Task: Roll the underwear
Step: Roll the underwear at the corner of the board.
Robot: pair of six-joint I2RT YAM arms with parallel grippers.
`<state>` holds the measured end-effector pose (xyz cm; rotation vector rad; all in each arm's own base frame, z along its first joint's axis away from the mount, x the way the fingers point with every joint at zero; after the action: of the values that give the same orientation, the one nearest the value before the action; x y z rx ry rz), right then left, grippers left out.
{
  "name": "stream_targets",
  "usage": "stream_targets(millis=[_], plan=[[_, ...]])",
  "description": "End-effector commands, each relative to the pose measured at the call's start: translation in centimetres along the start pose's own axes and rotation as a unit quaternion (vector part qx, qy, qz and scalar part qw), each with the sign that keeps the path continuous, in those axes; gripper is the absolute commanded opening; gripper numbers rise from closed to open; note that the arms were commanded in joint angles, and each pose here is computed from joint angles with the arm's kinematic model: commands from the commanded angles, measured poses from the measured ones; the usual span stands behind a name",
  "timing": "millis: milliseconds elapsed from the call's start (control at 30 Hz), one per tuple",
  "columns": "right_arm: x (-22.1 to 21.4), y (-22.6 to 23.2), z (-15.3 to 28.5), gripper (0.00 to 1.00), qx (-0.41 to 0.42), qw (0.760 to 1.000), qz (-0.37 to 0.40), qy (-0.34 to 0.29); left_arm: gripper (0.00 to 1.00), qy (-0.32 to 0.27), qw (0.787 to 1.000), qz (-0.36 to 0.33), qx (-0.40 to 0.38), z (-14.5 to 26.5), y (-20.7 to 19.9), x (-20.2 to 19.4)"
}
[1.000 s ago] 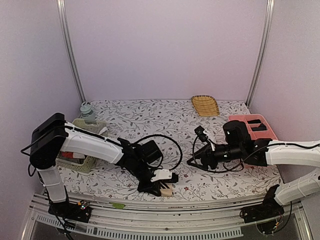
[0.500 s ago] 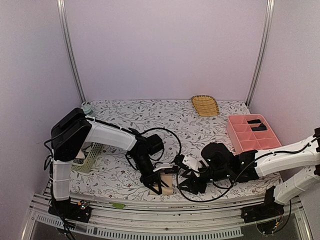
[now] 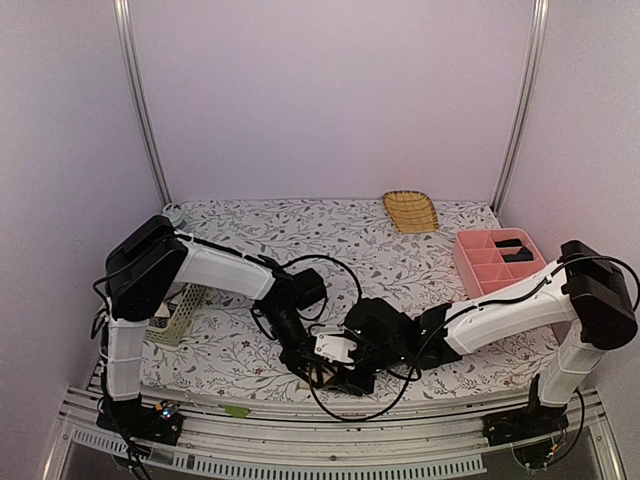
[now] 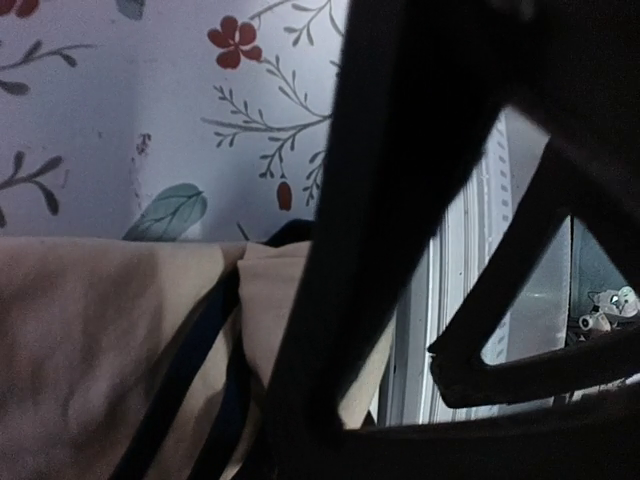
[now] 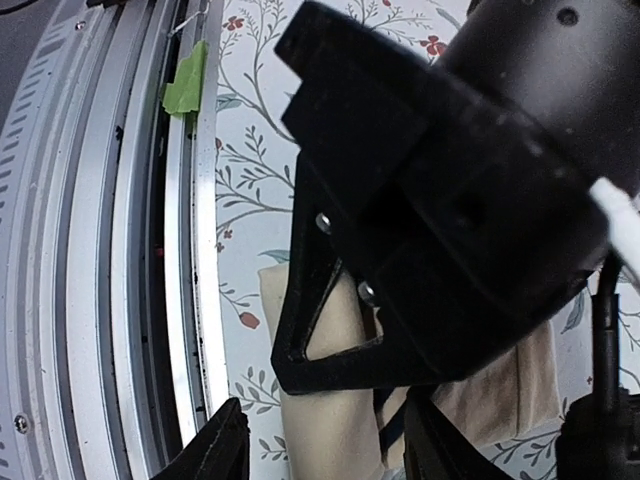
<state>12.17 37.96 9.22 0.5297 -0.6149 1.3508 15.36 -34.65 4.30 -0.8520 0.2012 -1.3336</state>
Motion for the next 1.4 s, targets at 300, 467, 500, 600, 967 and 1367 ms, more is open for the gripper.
stream_targets(millis=[300,467,500,600,967,1367], plan=[[-1.7,0.2,-2.1,0.07,0.005,0.999,0.02,0.045,0.06,0.147,0.982,0.072,0.096,-2.2,4.5,-7.5],[-1.7,0.6,-2.1,0.0,0.031,0.999,0.001,0.043,0.33,0.108,0.985,0.079,0.107,-0.3,4.1,-6.5],[-1.6,0.7,-2.1,0.0,0.042,0.998,-0.009,0.039,0.43,0.094,0.985,0.081,0.117,0.5,4.1,-6.3],[-1.7,0.2,-2.1,0.0,0.068,0.996,-0.058,0.032,0.56,0.043,0.984,0.086,0.151,3.8,4.0,-5.6],[-2.0,-1.3,-2.9,0.0,0.182,0.962,-0.201,0.038,0.79,-0.183,0.889,0.032,0.418,20.6,0.9,-2.9],[-5.0,-3.5,-4.0,0.0,0.299,0.896,-0.322,0.062,0.96,-0.45,0.768,-0.135,0.435,24.5,-10.4,-3.7]])
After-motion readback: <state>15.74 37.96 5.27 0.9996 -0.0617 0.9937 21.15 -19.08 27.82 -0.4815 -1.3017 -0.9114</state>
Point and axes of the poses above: each gripper's point midway between its finger pads, its own z axis back along the fingers, its own y axis along the line the jaws close on, x = y × z, the point moved 5 cm from there along z, back along the fingers, and after that the axes turned 2 degrees about -z, right-handed, at the moved point
